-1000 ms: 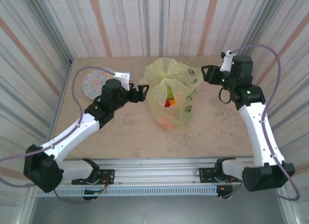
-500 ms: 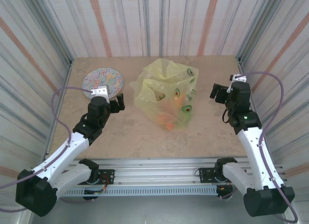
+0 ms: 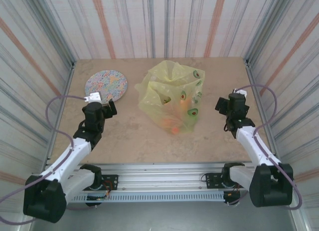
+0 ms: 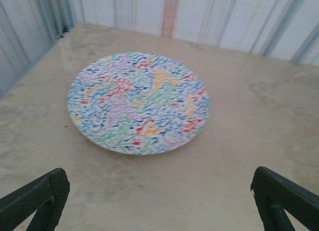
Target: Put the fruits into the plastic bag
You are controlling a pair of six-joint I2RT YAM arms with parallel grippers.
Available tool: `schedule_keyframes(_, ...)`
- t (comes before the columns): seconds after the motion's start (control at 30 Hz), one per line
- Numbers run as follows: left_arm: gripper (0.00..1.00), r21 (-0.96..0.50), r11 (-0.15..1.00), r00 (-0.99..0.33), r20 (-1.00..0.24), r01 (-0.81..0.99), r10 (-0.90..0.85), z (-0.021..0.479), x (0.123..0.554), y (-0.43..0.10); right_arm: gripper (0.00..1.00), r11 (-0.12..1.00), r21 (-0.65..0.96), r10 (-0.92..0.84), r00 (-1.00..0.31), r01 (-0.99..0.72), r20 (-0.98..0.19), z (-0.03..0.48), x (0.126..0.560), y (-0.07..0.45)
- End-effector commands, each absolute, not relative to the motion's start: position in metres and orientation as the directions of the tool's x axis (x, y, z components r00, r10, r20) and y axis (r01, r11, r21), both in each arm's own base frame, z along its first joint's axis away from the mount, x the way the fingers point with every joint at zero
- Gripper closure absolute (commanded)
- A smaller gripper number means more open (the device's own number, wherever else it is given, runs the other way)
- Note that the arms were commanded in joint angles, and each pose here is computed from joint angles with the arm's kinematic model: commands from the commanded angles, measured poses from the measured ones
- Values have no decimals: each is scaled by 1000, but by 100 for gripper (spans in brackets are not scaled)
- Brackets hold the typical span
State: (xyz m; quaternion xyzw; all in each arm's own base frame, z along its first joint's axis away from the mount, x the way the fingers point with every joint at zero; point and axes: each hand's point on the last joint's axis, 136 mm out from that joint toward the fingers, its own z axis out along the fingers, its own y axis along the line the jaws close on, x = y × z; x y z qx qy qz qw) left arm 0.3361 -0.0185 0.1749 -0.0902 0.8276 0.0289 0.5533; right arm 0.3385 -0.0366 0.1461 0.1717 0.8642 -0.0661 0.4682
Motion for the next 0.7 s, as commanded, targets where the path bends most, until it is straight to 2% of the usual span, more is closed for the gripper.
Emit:
schedule_keyframes(0.0, 1, 61, 980, -364, -931, -188, -12, 167, 349, -3, 1, 927, 41, 218, -447, 373, -868, 141, 352, -46)
schedule_keyframes(0.13, 1, 93, 985, -393, -919, -147, 29, 143, 362, 4, 1, 945, 32, 181, -440, 325, -880, 122, 358, -44)
schedule_keyframes(0.33, 1, 9, 990, -376, -925, -143, -46, 116, 377, 19, 1, 952, 104, 224, -420, 289, -879, 104, 364, -46)
schedule_keyframes(0.47, 1, 25, 993, -361, -932, -117, -19, 115, 385, 20, 1, 955, 152, 248, -405, 255, -880, 101, 371, -44)
schedule_keyframes(0.67, 1, 32, 999, -406, -914, -20, 21, 102, 397, 5, 1, 963, 152, 225, -360, 221, -905, 106, 379, -45)
